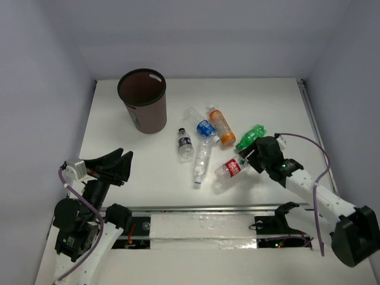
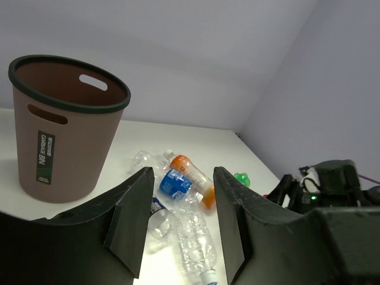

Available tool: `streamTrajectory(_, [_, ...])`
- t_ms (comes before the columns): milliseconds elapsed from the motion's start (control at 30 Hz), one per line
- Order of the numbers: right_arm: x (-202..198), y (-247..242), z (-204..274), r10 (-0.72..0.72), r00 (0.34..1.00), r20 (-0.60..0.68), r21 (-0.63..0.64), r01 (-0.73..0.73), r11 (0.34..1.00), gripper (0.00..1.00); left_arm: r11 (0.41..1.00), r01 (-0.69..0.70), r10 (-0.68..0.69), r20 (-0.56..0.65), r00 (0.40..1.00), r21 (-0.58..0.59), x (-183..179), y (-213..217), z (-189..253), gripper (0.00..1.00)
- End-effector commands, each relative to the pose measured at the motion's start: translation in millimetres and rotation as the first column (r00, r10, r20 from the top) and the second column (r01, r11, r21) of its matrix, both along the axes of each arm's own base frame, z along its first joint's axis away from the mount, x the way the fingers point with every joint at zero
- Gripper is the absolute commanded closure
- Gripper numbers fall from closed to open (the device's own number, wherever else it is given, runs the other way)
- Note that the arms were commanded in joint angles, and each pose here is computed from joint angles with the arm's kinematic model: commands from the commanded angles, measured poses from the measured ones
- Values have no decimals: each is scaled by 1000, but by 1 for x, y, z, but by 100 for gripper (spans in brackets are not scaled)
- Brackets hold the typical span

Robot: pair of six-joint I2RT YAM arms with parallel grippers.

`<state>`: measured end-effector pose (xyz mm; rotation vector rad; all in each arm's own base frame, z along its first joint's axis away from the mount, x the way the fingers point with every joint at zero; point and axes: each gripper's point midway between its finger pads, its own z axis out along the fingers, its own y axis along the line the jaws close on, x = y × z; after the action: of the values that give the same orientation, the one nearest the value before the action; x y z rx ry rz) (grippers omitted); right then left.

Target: Put the plastic bottles in the bin

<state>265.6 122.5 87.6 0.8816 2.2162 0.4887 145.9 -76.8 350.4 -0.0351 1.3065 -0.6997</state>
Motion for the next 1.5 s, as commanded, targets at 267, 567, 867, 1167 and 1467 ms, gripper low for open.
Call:
streamTrajectory(267, [30,33,244,190,852,487,-65,-182,981,42,999,9,-7,61,998,-39,-10,4,15,58])
streamTrajectory(567, [163,137,361,365,683,632,-411,-103,906,41,999,23,-16,-174,985,42,29,-17,-20,58])
streamTrajectory(867, [246,214,426,374,446,813,-424,13,906,39,977,210,-175,-405,897,43,43,-59,-36,54])
streamTrajectory(1167, [260,264,421,300,299,906,-308,-19,951,40,990,123,-75,-482,873,69,59,-50,-52,54])
streamTrajectory(1467, [229,259,448,313,227,922,-329,34,944,39,993,79,-26,-478,878,90,70,-45,-57,53])
